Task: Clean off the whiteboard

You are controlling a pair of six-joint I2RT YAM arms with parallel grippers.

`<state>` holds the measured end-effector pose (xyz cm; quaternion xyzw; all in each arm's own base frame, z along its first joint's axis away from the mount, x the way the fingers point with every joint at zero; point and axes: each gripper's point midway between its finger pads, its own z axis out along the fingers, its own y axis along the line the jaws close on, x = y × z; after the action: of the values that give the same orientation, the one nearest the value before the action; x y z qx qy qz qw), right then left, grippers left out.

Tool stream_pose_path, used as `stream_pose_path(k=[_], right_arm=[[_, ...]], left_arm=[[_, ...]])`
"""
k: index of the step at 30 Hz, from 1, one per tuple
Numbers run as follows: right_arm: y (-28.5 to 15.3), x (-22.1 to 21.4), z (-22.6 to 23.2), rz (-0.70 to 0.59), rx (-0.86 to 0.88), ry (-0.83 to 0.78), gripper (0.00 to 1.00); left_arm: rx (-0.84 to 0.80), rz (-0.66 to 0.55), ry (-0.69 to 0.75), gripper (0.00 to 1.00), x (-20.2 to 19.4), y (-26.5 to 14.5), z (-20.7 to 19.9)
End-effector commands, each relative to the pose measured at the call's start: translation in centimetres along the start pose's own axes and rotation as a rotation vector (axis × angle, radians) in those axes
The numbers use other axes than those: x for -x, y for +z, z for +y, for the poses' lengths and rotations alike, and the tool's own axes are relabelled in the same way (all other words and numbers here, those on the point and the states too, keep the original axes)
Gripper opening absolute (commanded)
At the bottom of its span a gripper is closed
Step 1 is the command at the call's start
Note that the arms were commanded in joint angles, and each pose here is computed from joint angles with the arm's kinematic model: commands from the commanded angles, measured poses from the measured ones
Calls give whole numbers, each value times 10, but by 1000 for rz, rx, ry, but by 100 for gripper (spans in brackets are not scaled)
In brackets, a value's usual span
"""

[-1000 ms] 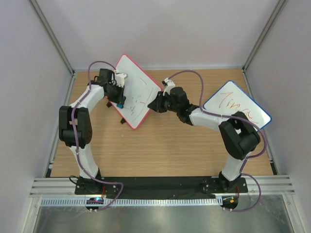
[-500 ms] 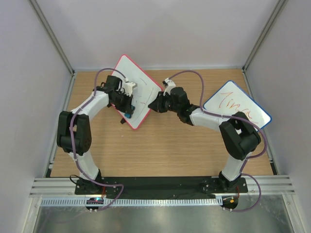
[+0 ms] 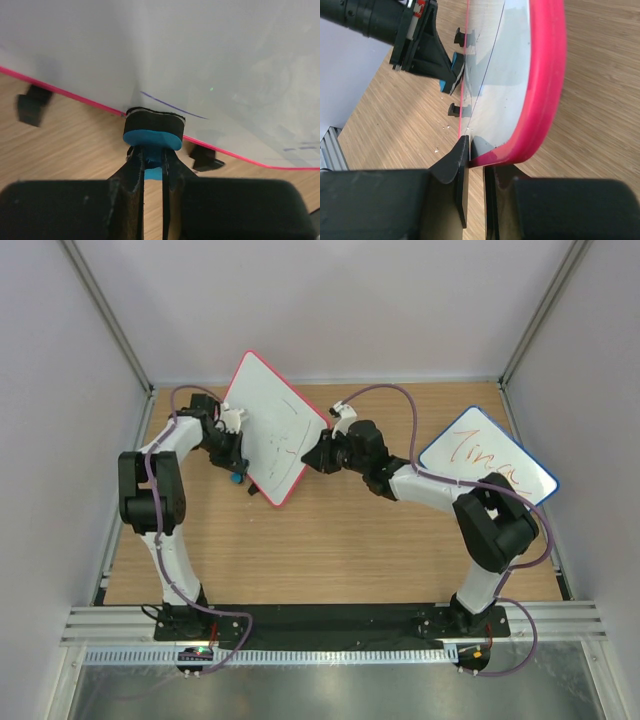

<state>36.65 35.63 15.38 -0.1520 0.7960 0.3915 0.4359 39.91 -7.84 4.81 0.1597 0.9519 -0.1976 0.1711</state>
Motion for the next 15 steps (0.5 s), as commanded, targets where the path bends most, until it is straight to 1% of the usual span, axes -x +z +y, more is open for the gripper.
stream_pose_path(k=[1,2,3,5,11,15], right_arm=[[-8,-29,-5,109,-11,-145,1],[-9,-30,-5,110,-12,-143,1],[-9,-30,-5,111,-9,-143,1],[-9,-30,-4,112,-9,-144,1],[-8,-31,-5,114,-12,-143,1],[-8,-30,-5,112,-13,-138,1]], left_arm=[[121,-101,8,0,43,14,39],[135,-126,11,0,54,10,43],[153,-119,-4,0,54,11,50],[157,-148,-16,0,66,6,52],[105,-200,-1,0,83,-5,39],[111,-214,-4,0,91,-7,39]])
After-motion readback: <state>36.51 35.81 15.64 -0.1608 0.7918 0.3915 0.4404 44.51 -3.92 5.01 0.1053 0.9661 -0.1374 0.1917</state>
